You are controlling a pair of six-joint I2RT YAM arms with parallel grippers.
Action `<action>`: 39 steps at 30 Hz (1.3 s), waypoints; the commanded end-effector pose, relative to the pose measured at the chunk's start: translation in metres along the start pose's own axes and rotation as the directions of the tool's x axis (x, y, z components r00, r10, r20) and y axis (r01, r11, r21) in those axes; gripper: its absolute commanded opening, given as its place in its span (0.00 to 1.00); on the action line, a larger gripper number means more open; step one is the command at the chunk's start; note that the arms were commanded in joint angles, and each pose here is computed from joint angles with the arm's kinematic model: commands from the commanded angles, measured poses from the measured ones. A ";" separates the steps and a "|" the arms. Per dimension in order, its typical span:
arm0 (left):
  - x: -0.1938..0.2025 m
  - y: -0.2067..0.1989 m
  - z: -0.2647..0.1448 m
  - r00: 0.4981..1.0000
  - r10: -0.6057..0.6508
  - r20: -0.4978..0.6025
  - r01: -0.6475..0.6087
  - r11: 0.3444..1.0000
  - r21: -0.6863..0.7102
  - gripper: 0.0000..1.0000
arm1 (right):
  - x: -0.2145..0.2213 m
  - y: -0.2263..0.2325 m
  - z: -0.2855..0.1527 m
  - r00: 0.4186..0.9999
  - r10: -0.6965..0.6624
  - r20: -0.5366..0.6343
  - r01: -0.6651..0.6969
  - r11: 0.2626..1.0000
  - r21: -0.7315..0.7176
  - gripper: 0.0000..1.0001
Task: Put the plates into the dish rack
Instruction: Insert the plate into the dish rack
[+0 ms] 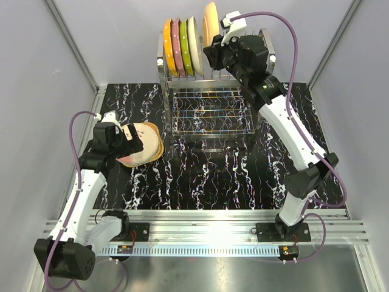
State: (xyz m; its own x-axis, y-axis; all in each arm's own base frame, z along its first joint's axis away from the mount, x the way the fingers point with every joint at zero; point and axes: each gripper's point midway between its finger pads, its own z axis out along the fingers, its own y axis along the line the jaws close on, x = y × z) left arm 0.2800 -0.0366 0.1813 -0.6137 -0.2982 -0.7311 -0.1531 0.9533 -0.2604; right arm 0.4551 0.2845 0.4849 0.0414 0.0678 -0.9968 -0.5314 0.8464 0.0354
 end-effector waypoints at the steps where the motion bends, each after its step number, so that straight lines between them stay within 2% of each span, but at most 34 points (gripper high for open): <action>1: -0.017 -0.010 -0.002 0.999 0.000 0.049 -0.002 0.999 0.052 0.99 | -0.028 0.005 0.006 0.995 0.017 0.094 -0.013 0.999 -0.040 0.00; 11: -0.016 -0.010 0.002 0.999 -0.014 0.031 0.012 0.998 0.067 0.99 | 0.000 -0.010 0.034 0.997 0.054 0.053 -0.054 0.999 -0.001 0.00; 20: -0.015 -0.011 0.003 1.000 -0.020 0.019 0.019 0.997 0.080 0.99 | 0.017 -0.017 0.042 0.997 0.079 0.023 -0.079 0.997 0.020 0.00; 23: -0.015 -0.011 0.003 1.000 -0.021 0.019 0.020 0.996 0.082 0.99 | 0.022 -0.018 0.040 0.996 0.088 0.017 -0.089 0.996 0.031 0.13; 26: -0.014 -0.011 0.004 1.000 -0.024 0.015 0.022 0.996 0.082 0.99 | 0.026 -0.018 0.039 0.996 0.089 0.009 -0.089 0.996 0.029 0.17; 27: -0.014 -0.010 0.004 1.000 -0.024 0.014 0.023 0.996 0.081 0.99 | 0.026 -0.017 0.038 0.996 0.087 0.008 -0.087 0.996 0.028 0.25; 30: -0.013 -0.011 0.005 1.000 -0.024 0.008 0.023 0.996 0.083 0.99 | 0.030 -0.019 0.037 0.997 0.082 -0.007 -0.081 0.996 0.036 0.32; 31: -0.013 -0.011 0.005 1.000 -0.024 0.009 0.023 0.996 0.084 0.99 | 0.030 -0.019 0.037 0.996 0.085 -0.010 -0.084 0.996 0.038 0.43; 34: -0.013 -0.011 0.005 1.000 -0.022 0.008 0.021 0.996 0.083 0.99 | 0.031 -0.019 0.035 0.996 0.085 -0.010 -0.084 0.996 0.038 0.60; 39: -0.013 -0.010 0.005 1.000 -0.024 0.007 0.024 0.997 0.079 0.99 | 0.022 -0.018 0.031 0.996 0.087 0.002 -0.087 0.996 0.035 0.63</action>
State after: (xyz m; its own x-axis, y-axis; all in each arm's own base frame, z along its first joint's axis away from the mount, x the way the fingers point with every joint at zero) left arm 0.2831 -0.0405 0.1752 -0.6418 -0.3216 -0.6962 -0.1365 0.9412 -0.3089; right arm 0.5076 0.2960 0.4215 -0.0813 0.0898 -0.9926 -0.4960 0.8602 0.1185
